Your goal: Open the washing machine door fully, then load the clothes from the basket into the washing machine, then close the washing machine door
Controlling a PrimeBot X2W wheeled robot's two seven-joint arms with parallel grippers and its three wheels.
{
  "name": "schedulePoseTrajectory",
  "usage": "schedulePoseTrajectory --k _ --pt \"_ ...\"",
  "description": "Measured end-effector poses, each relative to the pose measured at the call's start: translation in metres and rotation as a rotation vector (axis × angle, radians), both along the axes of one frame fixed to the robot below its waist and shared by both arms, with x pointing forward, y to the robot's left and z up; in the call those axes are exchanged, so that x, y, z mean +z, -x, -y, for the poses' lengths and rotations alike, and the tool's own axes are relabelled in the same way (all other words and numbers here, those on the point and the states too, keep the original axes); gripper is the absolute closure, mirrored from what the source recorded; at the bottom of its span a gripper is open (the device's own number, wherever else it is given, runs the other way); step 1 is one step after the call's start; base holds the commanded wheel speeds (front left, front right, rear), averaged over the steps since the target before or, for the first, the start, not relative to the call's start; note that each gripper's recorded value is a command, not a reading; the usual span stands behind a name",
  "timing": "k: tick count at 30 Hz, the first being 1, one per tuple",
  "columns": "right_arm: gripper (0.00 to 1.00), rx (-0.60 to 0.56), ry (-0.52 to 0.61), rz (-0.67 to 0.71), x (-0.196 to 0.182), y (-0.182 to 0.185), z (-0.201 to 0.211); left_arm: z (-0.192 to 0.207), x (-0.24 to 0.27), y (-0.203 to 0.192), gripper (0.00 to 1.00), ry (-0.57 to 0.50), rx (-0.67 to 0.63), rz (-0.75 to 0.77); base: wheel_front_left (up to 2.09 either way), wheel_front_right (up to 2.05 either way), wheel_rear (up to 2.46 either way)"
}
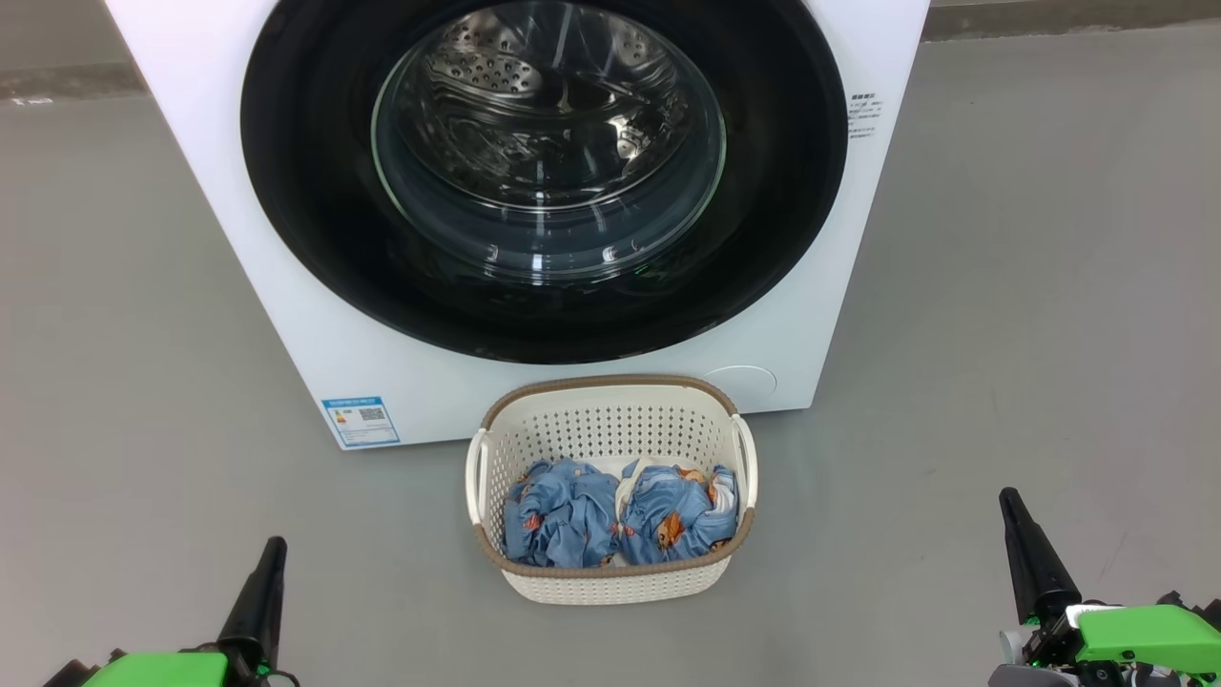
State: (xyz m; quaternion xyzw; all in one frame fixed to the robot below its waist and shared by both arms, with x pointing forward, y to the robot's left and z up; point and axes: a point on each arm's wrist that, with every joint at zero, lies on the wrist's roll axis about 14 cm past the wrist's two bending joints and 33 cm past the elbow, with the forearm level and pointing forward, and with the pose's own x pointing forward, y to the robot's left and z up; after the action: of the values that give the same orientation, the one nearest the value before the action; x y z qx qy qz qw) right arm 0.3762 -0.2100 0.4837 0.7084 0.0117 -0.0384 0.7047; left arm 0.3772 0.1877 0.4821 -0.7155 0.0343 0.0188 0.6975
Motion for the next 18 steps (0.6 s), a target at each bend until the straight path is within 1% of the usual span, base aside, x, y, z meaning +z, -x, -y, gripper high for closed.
schedulePoseTrajectory --k 18 --pt "1.00 0.000 0.000 0.000 0.0000 0.0000 0.0000 0.0000 0.0000 0.0000 1.00 0.000 0.000 0.000 0.00 0.00 0.00"
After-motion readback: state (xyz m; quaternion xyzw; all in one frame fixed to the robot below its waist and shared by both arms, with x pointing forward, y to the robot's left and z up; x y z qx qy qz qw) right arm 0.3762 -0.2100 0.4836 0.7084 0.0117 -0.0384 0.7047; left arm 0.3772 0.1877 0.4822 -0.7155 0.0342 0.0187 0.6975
